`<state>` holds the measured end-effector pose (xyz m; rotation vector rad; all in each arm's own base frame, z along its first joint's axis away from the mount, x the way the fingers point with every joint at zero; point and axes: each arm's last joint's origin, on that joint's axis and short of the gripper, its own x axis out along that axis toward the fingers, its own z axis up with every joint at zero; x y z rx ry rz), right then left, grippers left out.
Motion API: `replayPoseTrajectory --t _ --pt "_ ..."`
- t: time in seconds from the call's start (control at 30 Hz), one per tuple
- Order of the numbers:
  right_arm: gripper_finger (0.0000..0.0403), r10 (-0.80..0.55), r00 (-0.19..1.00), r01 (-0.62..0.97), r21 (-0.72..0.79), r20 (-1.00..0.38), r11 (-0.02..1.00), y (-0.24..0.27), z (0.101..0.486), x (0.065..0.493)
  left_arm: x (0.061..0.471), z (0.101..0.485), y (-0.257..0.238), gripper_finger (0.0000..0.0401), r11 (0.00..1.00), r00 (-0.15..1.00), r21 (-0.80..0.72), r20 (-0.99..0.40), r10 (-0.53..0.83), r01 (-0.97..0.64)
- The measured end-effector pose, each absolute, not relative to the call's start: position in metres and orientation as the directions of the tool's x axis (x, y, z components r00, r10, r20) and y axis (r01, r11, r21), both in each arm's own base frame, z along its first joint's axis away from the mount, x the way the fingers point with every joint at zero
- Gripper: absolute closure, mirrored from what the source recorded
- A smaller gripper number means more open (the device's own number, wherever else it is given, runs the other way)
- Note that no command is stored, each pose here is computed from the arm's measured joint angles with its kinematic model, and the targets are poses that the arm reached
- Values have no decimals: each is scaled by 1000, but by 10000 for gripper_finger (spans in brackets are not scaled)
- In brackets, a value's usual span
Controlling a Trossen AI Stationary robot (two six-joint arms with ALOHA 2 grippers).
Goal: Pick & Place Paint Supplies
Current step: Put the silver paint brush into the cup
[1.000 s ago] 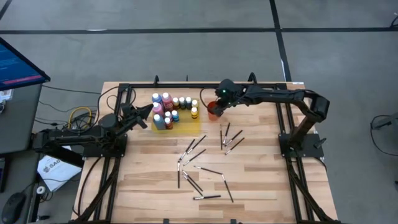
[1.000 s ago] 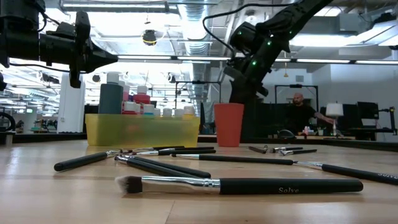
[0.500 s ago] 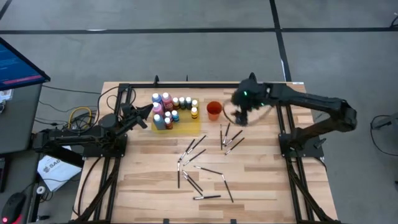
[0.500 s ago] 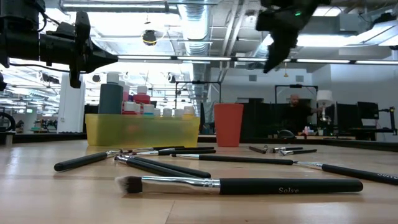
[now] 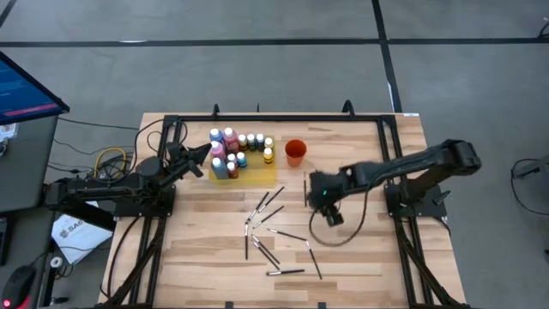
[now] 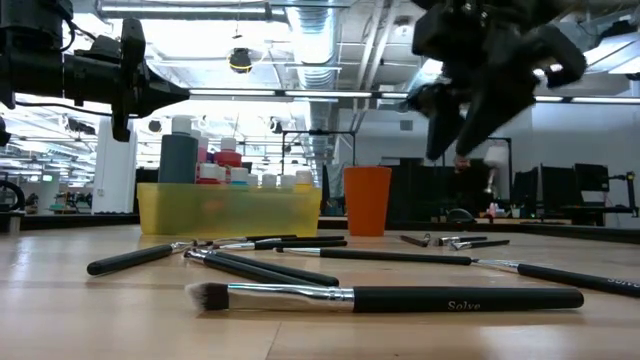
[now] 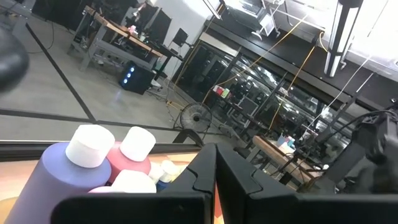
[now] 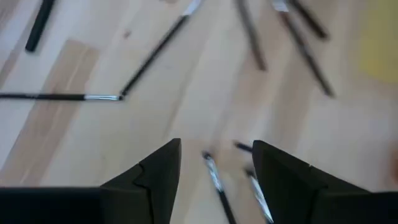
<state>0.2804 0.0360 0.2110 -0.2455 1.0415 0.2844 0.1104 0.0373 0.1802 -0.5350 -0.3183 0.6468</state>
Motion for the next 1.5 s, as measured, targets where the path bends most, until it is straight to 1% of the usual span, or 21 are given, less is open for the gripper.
replayPoseTrajectory --t 0.07,0.27,0.4,0.6,0.7,0.83,0.93,0.97,1.13,1.2,1.27,1.43,1.5 --pt "211 123 457 -380 -69 -881 922 43 198 288 110 180 37 400 671 757 -562 115 643 -484" --pt "218 106 335 -427 -50 -936 903 47 161 298 110 180 37 400 671 757 -562 115 643 -484" --pt "223 100 303 -431 -43 -948 901 46 144 304 110 180 37 400 671 757 -562 115 643 -484" --pt "232 90 271 -415 -32 -958 909 42 129 309 110 180 37 400 671 757 -562 115 643 -484" --pt "256 87 235 -405 -16 -968 914 41 122 309 110 180 37 400 671 757 -562 115 643 -484" --pt "324 83 224 -400 -14 -971 916 41 120 308 110 180 37 400 671 757 -562 115 643 -484" --pt "381 77 230 -399 -21 -970 917 41 121 308 110 180 37 400 671 757 -562 115 643 -484" --pt "392 76 230 -393 -21 -970 919 41 121 308 110 180 37 400 671 757 -562 115 643 -484" --pt "401 76 223 -362 -10 -972 932 44 126 312 110 180 37 400 671 757 -562 115 643 -484" --pt "401 77 229 -360 -11 -970 933 46 134 315 110 180 37 400 671 757 -562 115 643 -484" --pt "402 87 206 -367 6 -975 930 48 142 315 110 180 37 400 671 757 -562 115 643 -484" --pt "402 108 392 -344 -36 -914 938 41 195 321 110 180 37 400 671 757 -562 115 643 -484" --pt "402 101 440 -315 -47 -892 948 33 210 318 110 180 37 400 671 757 -562 116 643 -484"
